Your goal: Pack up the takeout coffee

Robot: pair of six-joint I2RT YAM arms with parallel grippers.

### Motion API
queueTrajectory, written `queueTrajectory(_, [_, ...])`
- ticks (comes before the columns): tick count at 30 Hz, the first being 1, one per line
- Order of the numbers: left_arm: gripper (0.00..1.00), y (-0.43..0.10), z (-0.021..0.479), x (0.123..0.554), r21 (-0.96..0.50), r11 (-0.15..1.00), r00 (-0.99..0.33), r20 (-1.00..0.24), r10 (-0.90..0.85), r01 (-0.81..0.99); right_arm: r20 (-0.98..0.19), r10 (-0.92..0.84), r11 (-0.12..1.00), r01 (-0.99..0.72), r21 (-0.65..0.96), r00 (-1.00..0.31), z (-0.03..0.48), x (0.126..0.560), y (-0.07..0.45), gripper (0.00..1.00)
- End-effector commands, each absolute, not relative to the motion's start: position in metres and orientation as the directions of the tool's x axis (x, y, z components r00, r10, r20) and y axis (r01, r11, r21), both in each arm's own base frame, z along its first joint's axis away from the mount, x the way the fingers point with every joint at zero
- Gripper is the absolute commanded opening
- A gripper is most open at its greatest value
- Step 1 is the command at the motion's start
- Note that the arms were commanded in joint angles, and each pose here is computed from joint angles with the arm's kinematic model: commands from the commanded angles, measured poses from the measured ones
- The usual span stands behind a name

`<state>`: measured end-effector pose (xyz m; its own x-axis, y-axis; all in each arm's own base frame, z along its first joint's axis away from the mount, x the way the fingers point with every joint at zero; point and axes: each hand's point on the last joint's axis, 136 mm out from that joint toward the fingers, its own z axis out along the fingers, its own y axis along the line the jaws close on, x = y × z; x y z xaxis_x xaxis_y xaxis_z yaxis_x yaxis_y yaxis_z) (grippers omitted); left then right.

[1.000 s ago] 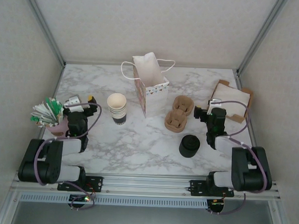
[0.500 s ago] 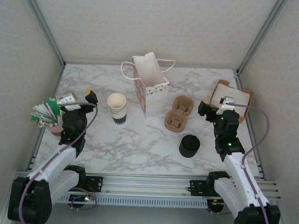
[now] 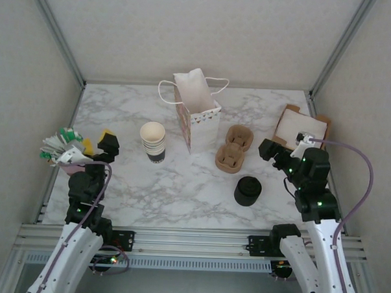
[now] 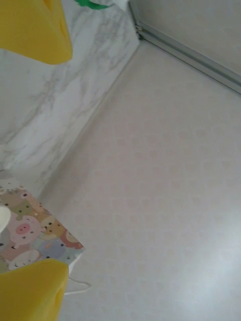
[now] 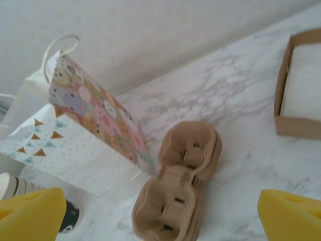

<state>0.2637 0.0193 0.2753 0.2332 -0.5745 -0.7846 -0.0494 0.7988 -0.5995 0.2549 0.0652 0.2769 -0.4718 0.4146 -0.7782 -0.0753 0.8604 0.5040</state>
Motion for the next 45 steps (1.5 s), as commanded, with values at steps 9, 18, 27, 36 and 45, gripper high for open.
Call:
queueTrajectory(9, [0.99, 0.0, 0.24, 0.282, -0.594, 0.801, 0.031, -0.804, -0.594, -0.079, -0.617, 0.424, 0.729, -0.156, 0.667, -0.663, 0.267, 0.253, 0.118, 0.92])
queueTrajectory(18, [0.99, 0.013, 0.21, 0.283, -0.69, 0.705, 0.051, -0.72, -0.692, -0.164, -0.629, 0.213, 0.783, -0.254, 0.567, -0.748, 0.26, 0.251, 0.166, 0.79])
queueTrajectory(27, [1.0, -0.005, 0.19, 0.302, -0.706, 0.694, -0.061, -0.693, -0.718, -0.141, -0.648, 0.001, 0.835, -0.356, 0.42, -0.762, 0.251, 0.248, 0.21, 0.72])
queueTrajectory(36, [0.97, -0.017, 0.182, 0.313, -0.702, 0.703, -0.129, -0.691, -0.711, -0.116, -0.671, -0.205, 0.814, -0.505, 0.287, -0.712, 0.257, 0.233, 0.263, 0.71])
queueTrajectory(45, [0.83, -0.028, 0.181, 0.319, -0.721, 0.689, -0.185, -0.67, -0.719, -0.07, -0.664, -0.338, 0.775, -0.598, 0.205, -0.667, 0.266, 0.228, 0.319, 0.69])
